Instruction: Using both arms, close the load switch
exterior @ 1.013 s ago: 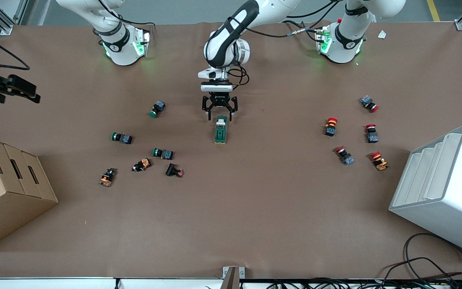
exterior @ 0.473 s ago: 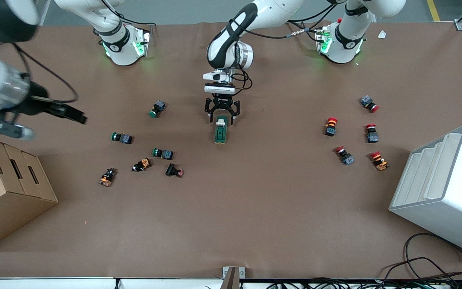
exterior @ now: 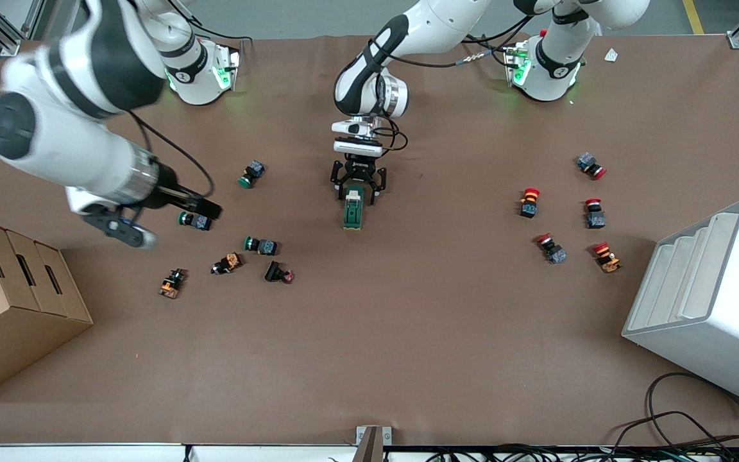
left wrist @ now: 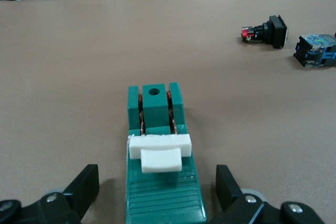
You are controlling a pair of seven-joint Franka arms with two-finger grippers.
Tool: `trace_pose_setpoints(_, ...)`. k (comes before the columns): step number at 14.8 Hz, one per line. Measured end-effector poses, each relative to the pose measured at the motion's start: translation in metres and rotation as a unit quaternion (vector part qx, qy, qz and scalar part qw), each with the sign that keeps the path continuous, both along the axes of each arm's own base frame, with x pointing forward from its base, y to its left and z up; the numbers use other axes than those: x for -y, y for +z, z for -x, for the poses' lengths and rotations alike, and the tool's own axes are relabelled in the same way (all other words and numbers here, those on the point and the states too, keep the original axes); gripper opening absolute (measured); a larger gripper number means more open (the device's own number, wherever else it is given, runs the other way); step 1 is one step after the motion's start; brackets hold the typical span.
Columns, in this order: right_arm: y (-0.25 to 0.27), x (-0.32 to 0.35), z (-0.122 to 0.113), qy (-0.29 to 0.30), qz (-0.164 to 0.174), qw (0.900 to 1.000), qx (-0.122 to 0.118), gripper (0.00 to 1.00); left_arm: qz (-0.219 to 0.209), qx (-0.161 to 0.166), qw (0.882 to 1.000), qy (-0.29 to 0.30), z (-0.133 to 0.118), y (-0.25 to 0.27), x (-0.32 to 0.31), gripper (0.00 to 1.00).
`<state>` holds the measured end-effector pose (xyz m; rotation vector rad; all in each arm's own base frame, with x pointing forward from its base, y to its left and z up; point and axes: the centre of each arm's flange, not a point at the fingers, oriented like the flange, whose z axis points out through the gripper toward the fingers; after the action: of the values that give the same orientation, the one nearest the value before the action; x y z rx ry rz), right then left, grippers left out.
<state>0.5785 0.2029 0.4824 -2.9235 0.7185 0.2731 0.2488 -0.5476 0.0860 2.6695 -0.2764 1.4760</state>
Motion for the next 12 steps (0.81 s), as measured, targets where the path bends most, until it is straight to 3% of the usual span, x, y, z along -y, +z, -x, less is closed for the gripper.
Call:
trace_pose_setpoints(3, -0.053, -0.046, 0.006, -0.017, 0.005, 1.0, 0.005, 1.0, -0.004, 0.007, 1.0, 0.001, 0.002, -0.001, -0.001, 0.99)
trace_pose_setpoints(6, -0.102, -0.084, 0.018, -0.032, -0.032, 0.999, -0.003, 1.0, -0.004, 0.008, 1.0, 0.001, 0.002, -0.002, -0.002, 0.99)
trace_pose_setpoints(12, -0.196, -0.157, 0.076, -0.079, -0.073, 0.993, 0.041, 1.0, -0.005, 0.008, 1.0, 0.001, 0.001, -0.002, -0.002, 1.0)
